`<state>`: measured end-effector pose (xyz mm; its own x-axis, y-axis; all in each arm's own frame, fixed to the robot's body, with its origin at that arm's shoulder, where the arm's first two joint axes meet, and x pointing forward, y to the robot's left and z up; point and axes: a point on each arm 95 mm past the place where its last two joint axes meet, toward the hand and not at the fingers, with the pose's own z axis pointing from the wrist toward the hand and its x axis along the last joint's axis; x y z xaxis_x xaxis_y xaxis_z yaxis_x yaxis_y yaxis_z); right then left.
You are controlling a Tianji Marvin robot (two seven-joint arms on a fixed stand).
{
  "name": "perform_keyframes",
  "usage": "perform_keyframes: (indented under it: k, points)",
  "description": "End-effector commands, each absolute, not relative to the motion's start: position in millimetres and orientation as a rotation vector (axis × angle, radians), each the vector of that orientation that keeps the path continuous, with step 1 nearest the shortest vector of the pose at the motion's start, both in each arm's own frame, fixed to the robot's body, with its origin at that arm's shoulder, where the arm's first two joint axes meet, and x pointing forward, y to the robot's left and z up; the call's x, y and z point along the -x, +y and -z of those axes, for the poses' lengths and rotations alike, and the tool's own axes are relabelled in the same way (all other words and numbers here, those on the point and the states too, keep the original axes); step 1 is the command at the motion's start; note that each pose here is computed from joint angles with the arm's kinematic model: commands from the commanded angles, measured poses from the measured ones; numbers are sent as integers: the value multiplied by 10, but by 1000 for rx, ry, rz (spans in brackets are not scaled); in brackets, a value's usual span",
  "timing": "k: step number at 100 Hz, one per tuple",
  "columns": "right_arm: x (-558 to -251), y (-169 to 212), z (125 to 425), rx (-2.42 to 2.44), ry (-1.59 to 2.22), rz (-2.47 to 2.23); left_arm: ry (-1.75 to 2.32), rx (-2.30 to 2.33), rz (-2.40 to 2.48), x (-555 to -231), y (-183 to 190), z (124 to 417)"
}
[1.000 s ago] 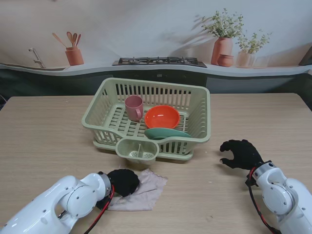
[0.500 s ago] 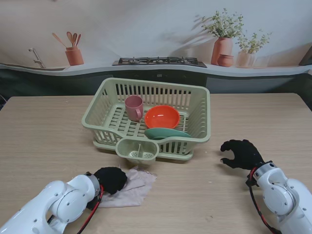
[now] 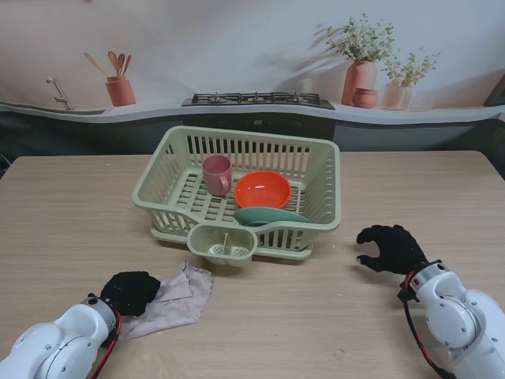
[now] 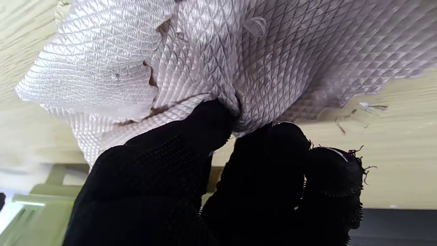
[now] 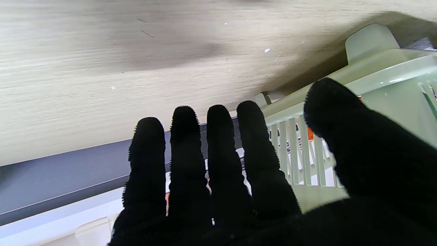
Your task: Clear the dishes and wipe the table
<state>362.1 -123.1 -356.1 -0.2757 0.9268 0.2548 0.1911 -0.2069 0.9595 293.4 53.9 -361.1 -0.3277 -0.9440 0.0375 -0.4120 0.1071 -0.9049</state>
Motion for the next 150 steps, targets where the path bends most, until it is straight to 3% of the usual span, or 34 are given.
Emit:
perform_keyframes:
  k: [1,48,67,85,127,150]
  points:
    - [-3604,-1204,3573,-1360,1450,-1539,1828,1351,1189,-2936,476,3633]
    - [-3606,-1228,3557,-1364,1423,-1564,2038,1602,1188,-3150,-363,3619]
    - [-3603,-1232,3554,-1364,1421,-1567,2083,1644,1154,-3162,-478,3677]
    - [-3601,-1232,3556,-1364,1424,-1565,2022,1608,1122,-3136,-297,3671]
    - [-3610,-1225,3556,-1359,1433,-1561,1729,1371,1132,-2963,644,3586]
    - [-3617,-1218,3550,-1352,1439,-1562,1725,1347,1141,-2937,741,3647]
